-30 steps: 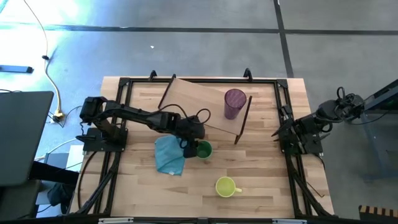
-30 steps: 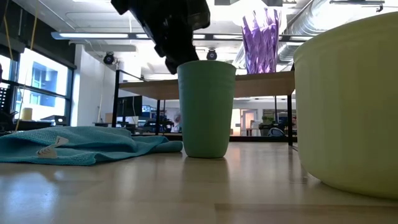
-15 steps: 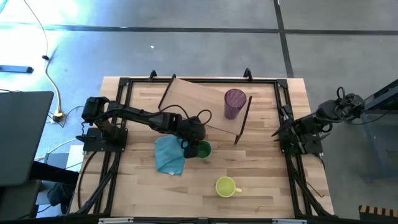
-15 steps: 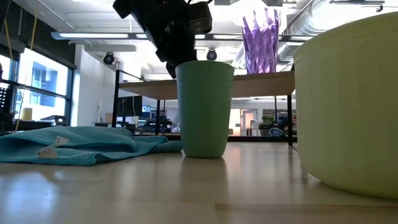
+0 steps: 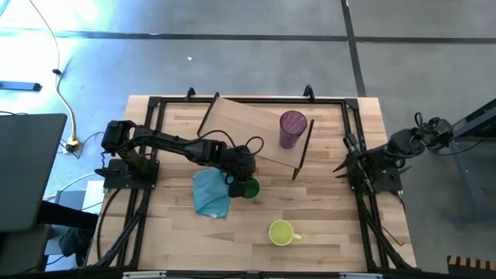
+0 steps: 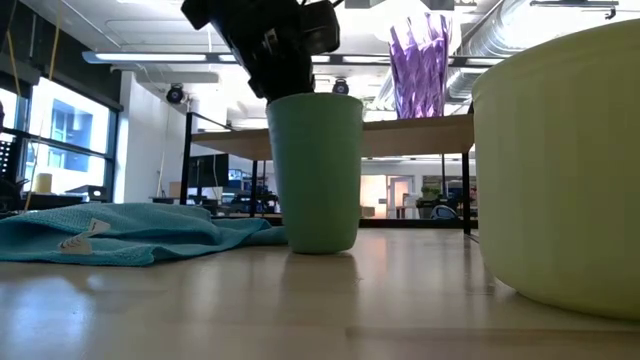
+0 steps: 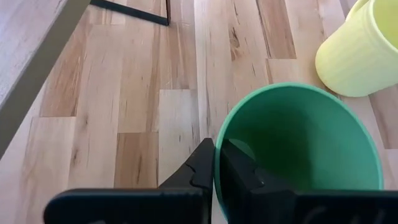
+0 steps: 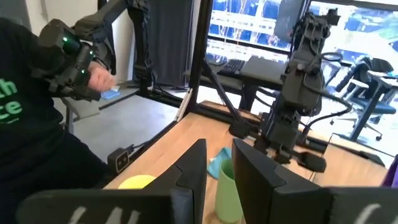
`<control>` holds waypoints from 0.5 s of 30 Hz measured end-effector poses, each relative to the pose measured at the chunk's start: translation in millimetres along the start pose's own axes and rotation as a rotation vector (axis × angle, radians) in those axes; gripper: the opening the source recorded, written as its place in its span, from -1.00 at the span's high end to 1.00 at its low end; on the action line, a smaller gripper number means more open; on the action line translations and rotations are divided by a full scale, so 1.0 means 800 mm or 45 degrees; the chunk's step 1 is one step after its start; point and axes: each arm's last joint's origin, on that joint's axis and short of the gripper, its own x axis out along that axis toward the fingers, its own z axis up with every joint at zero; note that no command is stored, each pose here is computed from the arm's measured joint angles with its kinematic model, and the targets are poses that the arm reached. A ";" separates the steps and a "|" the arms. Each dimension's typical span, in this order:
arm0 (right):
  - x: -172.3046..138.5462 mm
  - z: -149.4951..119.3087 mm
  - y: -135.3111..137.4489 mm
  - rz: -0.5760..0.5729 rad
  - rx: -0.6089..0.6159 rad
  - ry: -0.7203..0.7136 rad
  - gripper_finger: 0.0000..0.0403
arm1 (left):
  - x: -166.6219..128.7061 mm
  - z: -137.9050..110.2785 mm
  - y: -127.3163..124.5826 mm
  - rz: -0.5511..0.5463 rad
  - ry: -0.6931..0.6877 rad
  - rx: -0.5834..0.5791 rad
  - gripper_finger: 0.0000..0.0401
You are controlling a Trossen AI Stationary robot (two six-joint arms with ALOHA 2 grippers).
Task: Stack small to large cups/mugs on shelf
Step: Put the green cup on the shelf
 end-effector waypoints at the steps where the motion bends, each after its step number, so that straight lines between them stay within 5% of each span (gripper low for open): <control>1: 0.001 -0.001 0.000 0.000 0.003 0.005 0.67 | -0.001 0.000 0.000 0.000 0.009 0.000 0.98; 15: 0.000 0.003 -0.001 -0.014 -0.026 -0.045 0.67 | -0.047 0.024 -0.005 -0.004 0.073 -0.010 0.99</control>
